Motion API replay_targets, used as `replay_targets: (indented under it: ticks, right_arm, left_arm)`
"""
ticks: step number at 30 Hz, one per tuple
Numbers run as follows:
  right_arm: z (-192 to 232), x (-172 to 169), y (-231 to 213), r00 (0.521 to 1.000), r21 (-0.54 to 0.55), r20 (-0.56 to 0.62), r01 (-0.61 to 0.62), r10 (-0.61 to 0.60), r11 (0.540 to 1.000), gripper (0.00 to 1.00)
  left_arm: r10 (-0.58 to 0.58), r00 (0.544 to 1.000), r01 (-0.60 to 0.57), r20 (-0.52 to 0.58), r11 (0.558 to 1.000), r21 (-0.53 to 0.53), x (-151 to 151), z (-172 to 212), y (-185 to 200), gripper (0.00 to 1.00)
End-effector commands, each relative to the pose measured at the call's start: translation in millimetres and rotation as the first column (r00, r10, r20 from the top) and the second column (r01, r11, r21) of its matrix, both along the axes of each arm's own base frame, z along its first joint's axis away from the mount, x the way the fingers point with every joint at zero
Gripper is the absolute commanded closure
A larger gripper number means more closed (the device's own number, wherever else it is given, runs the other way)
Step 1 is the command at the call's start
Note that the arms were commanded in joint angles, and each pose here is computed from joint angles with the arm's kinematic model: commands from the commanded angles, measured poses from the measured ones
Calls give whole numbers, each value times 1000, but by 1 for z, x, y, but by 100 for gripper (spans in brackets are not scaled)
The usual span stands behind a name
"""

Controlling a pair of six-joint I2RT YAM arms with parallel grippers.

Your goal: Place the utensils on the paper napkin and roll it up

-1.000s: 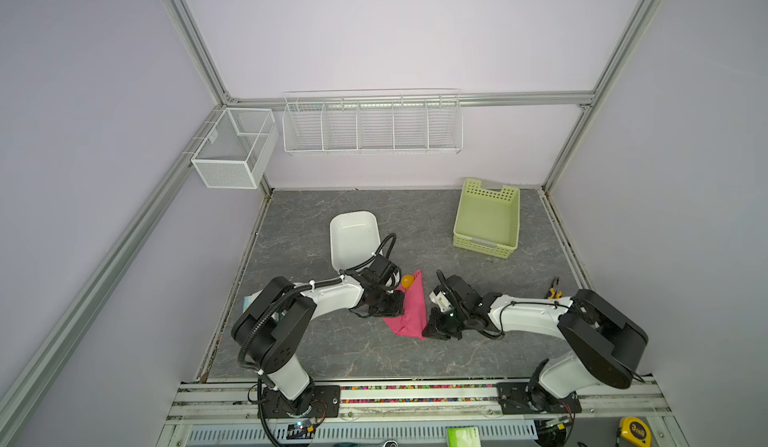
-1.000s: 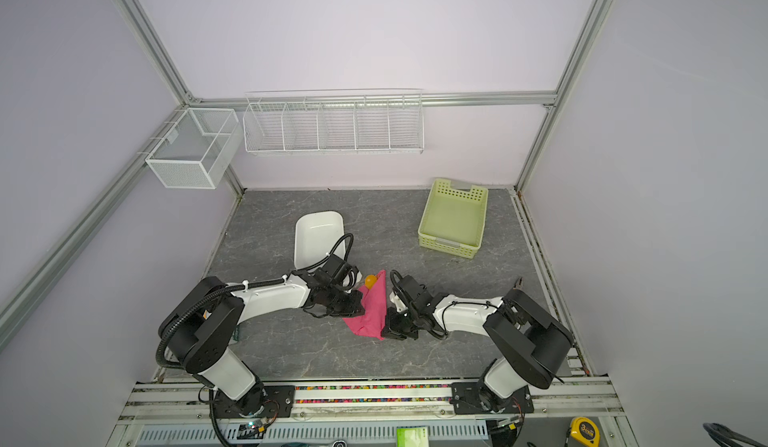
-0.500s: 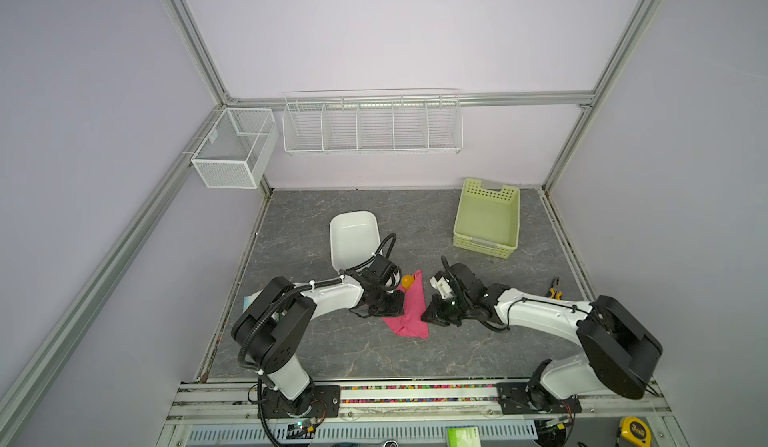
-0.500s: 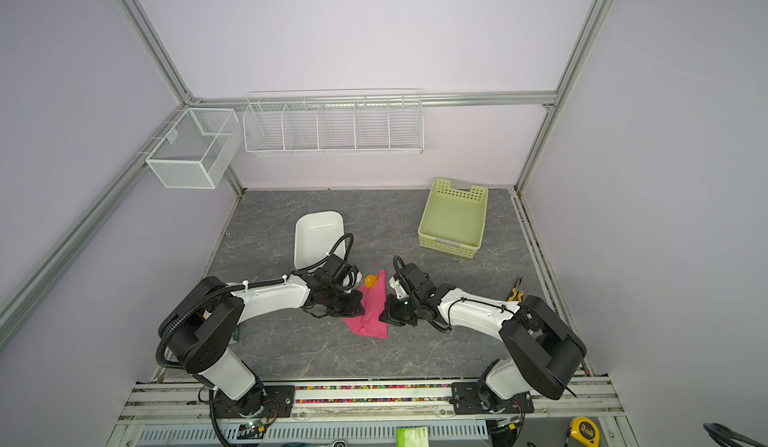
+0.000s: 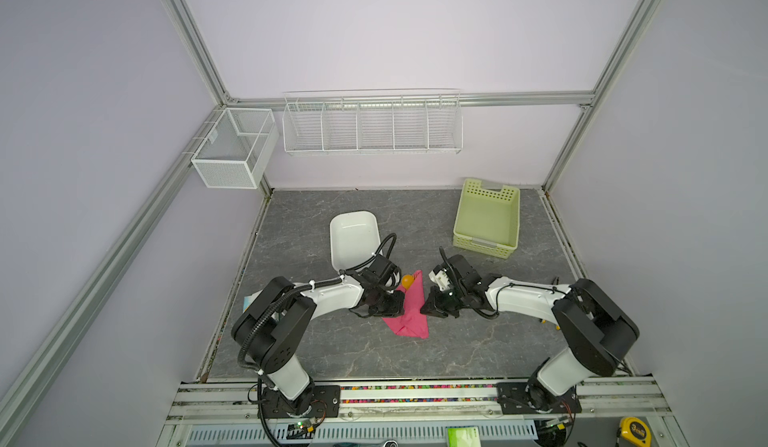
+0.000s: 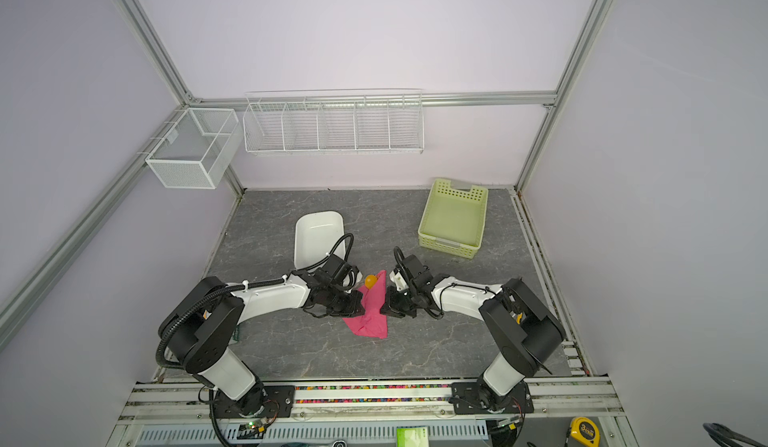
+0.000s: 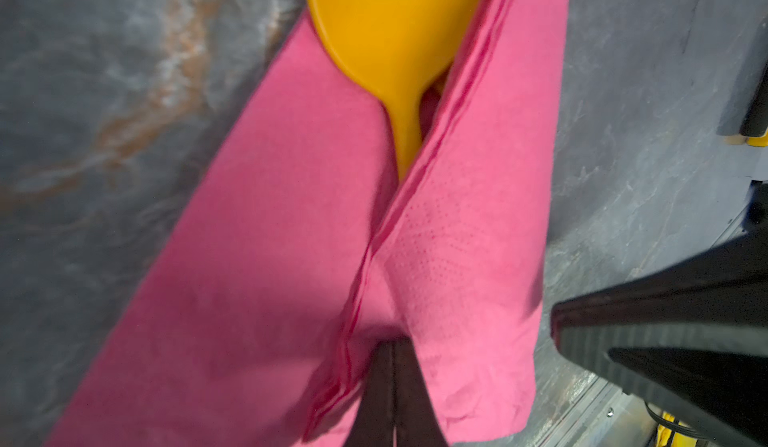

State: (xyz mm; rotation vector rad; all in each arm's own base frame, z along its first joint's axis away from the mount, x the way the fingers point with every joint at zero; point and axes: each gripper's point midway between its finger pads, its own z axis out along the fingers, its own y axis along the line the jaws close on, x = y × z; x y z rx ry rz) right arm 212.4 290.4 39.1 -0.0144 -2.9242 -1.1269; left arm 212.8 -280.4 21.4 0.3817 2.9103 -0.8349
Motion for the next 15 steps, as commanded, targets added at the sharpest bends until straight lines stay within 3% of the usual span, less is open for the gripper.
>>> replay_targets:
  ticks: [1, 6, 15]
  right_arm:
    - [-17, -8, -12, 999, -47, -39, -19, 17, 999, 93]
    - [-32, -11, -28, 998, -139, -60, -36, 28, 990, 93]
    - [4, 0, -18, 999, -82, 16, -33, 35, 996, 93]
  left_arm:
    - [2, 1000, 1, -31, 995, 100, -12, -21, 20, 100]
    - [1, 999, 3, -36, 994, 105, -13, -22, 21, 100]
    - [0, 999, 4, -35, 994, 105, -13, -21, 21, 100]
